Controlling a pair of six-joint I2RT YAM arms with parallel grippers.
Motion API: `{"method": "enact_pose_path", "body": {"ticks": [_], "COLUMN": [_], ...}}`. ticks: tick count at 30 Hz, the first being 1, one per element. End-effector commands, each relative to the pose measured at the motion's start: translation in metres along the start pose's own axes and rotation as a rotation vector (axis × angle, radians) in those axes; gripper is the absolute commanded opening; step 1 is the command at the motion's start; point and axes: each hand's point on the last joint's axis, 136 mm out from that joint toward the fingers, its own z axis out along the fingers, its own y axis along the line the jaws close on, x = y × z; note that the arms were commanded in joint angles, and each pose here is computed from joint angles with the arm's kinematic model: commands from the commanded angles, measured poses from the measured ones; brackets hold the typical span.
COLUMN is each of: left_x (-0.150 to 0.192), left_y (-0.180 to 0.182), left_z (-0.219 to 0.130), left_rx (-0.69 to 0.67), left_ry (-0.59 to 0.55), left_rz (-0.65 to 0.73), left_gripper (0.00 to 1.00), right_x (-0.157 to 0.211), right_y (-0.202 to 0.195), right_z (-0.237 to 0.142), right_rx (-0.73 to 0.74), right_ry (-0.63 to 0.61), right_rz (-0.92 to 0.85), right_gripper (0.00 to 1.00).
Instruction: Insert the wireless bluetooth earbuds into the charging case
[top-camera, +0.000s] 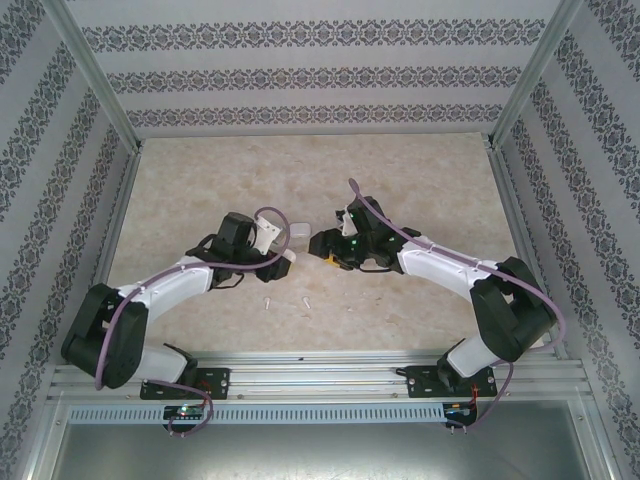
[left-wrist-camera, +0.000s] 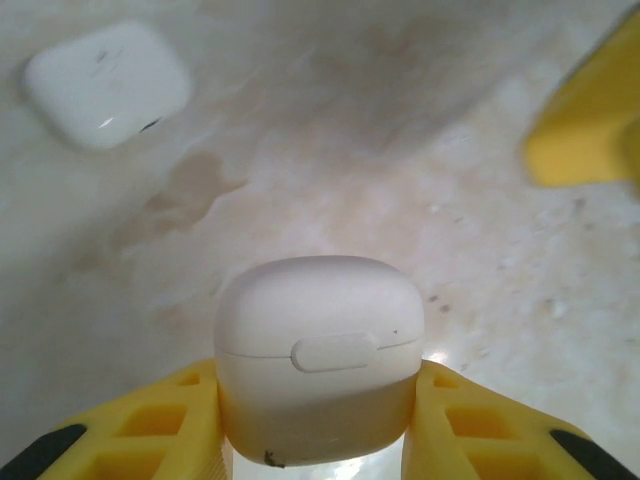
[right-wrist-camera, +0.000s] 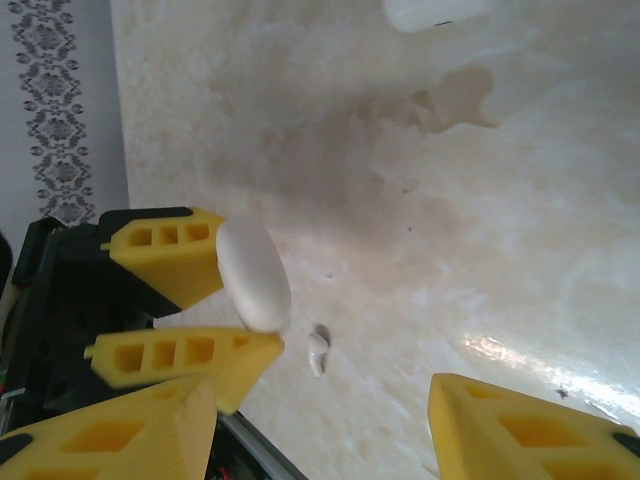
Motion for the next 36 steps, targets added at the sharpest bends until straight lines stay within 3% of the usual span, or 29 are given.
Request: {"method": "enact_pose_path", "body": {"ticks": [1,17,26,28,32,36], "left_x": [-0.037,-0.044,-0.045,-0.044,-0.048,-0.065], "left_y": [-0.036,-0.060,-0.063,-0.062,-0.050,-0.056], "left_z": [-0.011,-0.023,-0.027,-0.028,-0.038,-0.068], "left_rx": [0.161,0.280,0.291,0.282,0.178,0.233], "left_ry": [-0.184,-0.242,-0.244,-0.236,-0.187,-0.243], "left_rz": [0.099,0.142,0.130,0.122,0.090,0.073], "left_gripper": [0.35,0.35,0.36,0.39,0.59,0.62], "right_x": [0.002,0.012,0.014,0.014,0.015,0.015], "right_y": [0.020,0.054,0.056,0.056,0.058,0.065], "right_z": [-0.003,0.005,-0.002,-0.007,-0.021,-0.043], "right_rx": [-0.065,-0.134,-0.124,-0.106,-0.058,-0.021], "right_ry": [0.015,0.076,0.065,0.059,0.063,0.077], "right_rz": [-0.033,-0.119,-0.144,-0.170,-0.263,-0.405], "right_gripper": [0.57,0.52,0.22,0.18,0.15,0.12]}}
